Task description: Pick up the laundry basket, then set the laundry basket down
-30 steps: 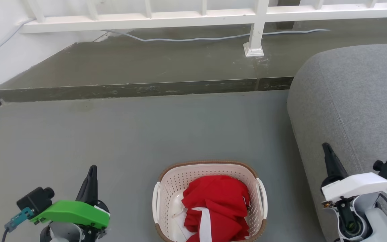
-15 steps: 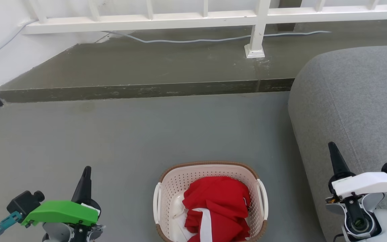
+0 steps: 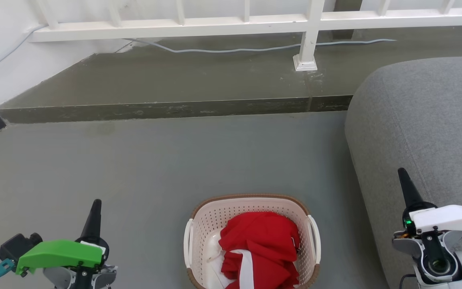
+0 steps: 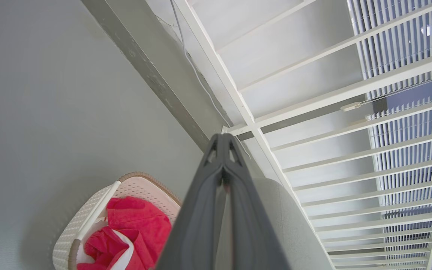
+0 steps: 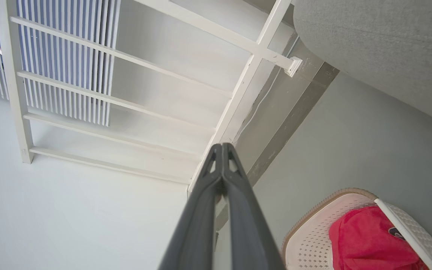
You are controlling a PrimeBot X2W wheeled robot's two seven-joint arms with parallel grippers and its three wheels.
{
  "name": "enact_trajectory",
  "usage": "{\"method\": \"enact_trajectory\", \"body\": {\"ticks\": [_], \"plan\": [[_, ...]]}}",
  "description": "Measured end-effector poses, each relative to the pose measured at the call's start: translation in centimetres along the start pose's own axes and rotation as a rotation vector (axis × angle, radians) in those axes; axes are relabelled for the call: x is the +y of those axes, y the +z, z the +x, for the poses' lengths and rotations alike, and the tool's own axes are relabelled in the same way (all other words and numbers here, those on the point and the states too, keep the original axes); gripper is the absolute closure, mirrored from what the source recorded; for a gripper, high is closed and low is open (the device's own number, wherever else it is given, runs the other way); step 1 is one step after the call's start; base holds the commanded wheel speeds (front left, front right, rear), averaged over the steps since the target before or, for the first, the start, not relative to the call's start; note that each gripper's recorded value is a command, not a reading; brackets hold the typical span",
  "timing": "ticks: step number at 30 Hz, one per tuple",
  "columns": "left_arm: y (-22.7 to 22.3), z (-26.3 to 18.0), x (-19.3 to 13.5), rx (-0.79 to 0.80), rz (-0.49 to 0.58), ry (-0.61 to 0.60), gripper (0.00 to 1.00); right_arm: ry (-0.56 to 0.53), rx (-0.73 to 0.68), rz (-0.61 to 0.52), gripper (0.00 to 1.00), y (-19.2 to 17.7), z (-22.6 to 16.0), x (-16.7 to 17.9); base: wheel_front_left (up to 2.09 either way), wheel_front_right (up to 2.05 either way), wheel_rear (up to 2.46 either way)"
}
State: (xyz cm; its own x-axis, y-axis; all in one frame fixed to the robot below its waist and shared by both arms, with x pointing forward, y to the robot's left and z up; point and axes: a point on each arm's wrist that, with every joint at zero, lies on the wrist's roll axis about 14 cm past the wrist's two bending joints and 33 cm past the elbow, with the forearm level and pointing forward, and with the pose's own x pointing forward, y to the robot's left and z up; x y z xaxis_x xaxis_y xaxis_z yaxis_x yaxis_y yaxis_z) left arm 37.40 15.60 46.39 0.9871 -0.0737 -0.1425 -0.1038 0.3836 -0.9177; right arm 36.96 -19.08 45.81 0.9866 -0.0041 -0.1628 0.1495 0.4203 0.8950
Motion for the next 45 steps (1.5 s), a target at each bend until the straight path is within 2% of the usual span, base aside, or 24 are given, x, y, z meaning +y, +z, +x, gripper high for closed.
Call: {"method": "enact_trajectory", "body": {"ticks": [32,45], "plan": [[2.8,-0.4,0.1,-0.050,-0.399,-0.028,1.00,0.044,-0.036,0.443,1.00,1.9,0.0,0.7,0.00,0.00,0.00],[3.0,-0.4,0.1,-0.056,-0.405,-0.033,1.00,0.051,-0.037,0.447,1.00,2.0,0.1,0.8,0.00,0.00,0.00]]}}
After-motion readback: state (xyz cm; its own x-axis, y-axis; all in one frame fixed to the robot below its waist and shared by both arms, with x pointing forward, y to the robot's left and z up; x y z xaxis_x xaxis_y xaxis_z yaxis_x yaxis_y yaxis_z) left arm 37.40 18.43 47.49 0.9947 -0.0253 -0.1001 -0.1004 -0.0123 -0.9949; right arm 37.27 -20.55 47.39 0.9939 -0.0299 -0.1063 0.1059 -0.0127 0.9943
